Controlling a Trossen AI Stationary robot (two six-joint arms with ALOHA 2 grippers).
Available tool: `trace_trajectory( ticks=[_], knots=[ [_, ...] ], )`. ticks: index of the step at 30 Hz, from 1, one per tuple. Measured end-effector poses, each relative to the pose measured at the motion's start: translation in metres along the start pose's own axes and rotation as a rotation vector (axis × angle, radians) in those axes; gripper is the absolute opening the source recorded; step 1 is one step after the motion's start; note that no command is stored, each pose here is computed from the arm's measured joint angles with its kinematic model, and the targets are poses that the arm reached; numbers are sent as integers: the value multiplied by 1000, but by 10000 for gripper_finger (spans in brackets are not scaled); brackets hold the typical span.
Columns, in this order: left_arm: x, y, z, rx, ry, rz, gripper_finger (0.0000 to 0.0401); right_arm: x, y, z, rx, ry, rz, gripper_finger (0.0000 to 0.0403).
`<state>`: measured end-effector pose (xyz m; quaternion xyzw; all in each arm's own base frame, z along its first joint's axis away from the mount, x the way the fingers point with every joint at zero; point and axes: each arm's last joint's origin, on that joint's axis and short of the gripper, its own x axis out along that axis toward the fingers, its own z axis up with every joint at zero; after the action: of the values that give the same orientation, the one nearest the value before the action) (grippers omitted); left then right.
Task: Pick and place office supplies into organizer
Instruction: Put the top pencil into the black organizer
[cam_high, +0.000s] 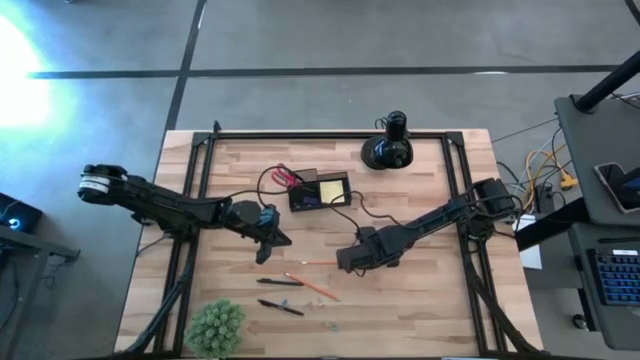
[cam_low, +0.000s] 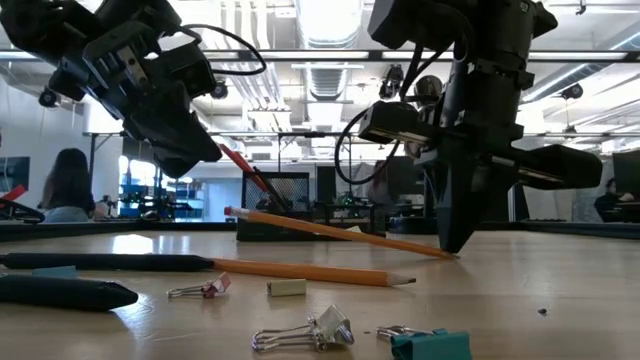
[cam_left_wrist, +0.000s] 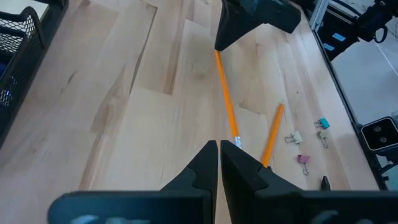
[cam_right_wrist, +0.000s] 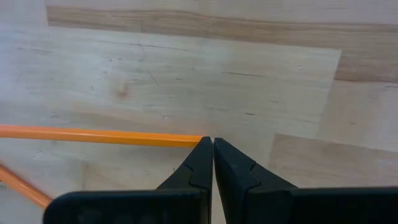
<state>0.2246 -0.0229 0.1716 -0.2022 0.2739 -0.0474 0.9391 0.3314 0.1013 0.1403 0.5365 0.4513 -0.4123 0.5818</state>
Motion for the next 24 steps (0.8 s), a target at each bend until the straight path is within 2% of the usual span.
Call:
trace_trajectory(
  ticks=[10,15,19,24],
  knots=[
    [6,-6,4,39,-12,-97,8,1,-1,0,0,-4,-1,8],
    [15,-9,4,18,19,-131,49,1,0,0,-4,-8,4,9],
    [26,-13,-1,49,50,-135,81,2,0,1,-9,-19,8,8],
    [39,-25,-8,121,65,-68,86,2,0,1,-22,-32,16,8]
  ],
)
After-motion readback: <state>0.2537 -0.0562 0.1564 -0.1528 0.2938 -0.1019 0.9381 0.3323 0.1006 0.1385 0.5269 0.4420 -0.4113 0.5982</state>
